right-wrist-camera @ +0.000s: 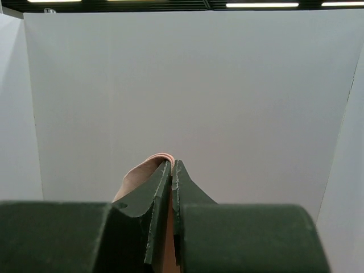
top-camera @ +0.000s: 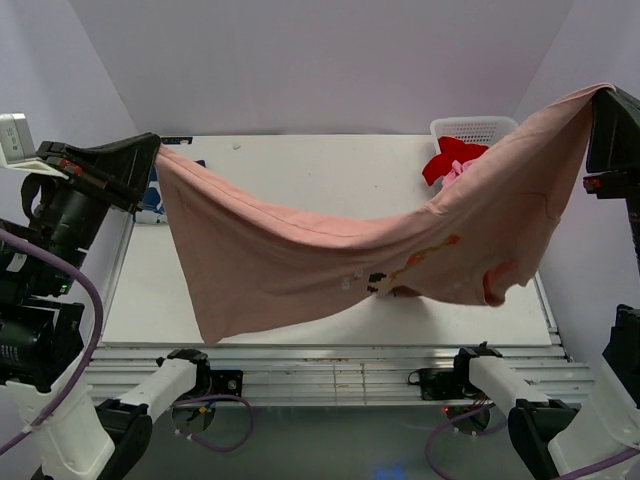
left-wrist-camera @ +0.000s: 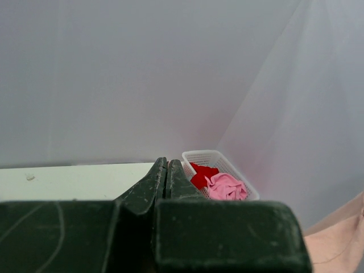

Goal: Fold and stack the t-shirts
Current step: Flatten the tshirt out, then fold the tshirt

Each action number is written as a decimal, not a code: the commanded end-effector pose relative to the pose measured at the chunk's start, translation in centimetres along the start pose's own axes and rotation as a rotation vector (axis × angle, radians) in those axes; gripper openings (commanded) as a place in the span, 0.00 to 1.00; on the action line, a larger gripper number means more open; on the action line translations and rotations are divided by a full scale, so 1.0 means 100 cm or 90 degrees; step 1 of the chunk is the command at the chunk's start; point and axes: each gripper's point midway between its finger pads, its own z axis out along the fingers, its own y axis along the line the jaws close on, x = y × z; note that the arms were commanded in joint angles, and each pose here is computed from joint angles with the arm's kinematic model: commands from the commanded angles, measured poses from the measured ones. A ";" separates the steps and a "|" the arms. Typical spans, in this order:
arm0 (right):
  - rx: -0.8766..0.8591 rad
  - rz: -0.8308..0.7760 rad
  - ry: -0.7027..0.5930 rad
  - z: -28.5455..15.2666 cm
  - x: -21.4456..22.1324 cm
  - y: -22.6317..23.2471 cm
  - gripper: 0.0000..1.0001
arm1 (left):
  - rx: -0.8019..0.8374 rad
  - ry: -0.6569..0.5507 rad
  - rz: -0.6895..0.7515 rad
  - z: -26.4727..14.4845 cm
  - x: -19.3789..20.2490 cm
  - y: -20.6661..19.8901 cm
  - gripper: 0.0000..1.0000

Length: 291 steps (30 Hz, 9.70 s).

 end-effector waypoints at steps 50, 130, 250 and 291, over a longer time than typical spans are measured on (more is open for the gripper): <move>0.044 0.111 0.782 0.027 0.724 -0.044 0.08 | -0.572 0.493 0.057 0.132 0.486 0.400 0.00; 0.144 0.014 0.853 -0.083 0.599 -0.059 0.47 | -0.610 0.499 0.011 0.026 0.485 0.284 0.16; -0.014 0.144 0.965 -0.112 0.718 0.033 0.08 | -0.527 0.355 0.049 0.076 0.429 0.296 0.57; 0.061 0.128 0.960 -0.252 0.533 0.089 0.28 | -0.615 0.519 0.056 -0.048 0.487 0.245 0.54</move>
